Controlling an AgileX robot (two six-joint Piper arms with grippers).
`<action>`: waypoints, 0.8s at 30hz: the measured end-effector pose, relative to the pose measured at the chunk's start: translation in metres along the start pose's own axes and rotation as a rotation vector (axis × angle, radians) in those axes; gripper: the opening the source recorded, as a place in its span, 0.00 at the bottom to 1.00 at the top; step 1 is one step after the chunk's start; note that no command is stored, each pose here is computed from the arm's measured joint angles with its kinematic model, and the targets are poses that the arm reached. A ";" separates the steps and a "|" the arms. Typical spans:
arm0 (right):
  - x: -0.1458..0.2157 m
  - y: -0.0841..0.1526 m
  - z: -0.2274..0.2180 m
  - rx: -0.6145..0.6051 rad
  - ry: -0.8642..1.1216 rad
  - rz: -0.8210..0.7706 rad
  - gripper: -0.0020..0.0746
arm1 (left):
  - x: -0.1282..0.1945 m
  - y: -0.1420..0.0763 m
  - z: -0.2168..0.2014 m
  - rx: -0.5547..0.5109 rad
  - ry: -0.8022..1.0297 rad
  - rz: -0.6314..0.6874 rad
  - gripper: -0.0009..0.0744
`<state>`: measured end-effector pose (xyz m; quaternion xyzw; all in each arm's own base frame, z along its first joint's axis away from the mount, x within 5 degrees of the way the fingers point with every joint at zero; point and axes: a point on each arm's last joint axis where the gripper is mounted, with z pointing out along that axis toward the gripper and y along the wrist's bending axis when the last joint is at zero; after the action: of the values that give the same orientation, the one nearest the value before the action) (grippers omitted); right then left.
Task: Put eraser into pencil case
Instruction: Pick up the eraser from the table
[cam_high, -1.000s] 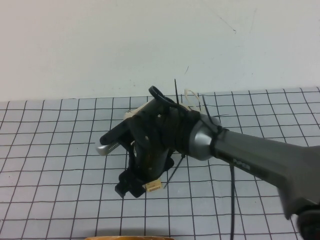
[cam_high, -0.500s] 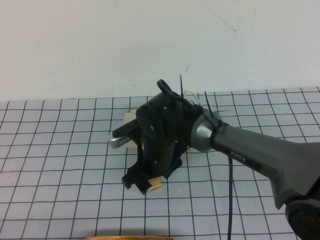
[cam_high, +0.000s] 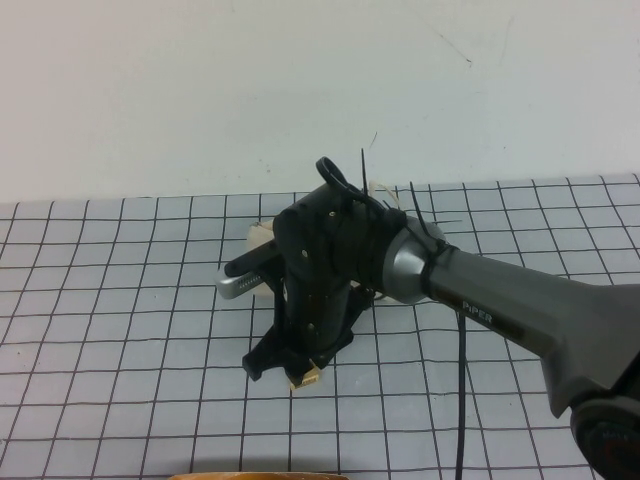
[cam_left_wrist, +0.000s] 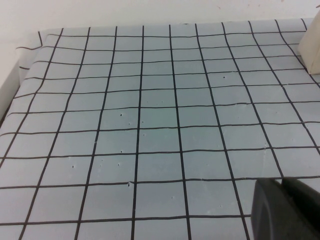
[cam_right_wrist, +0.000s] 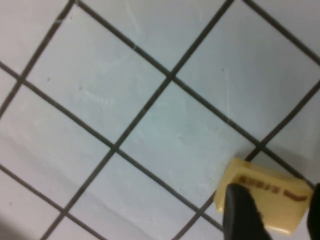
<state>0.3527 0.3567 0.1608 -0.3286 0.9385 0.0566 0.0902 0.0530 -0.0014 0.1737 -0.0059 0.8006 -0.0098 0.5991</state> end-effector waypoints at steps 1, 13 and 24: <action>0.000 0.000 0.000 0.001 0.005 0.000 0.39 | 0.000 0.000 0.000 0.000 0.000 0.000 0.01; 0.003 0.002 0.009 -0.024 0.039 0.010 0.63 | 0.000 0.000 0.000 0.000 0.000 0.000 0.01; 0.003 0.002 0.009 -0.024 0.037 0.001 0.42 | 0.000 0.000 0.000 0.000 0.000 0.000 0.01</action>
<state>0.3505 0.3582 0.1515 -0.3303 0.9393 0.0620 0.0688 0.0530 -0.0014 0.1737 -0.0059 0.8006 -0.0098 0.5991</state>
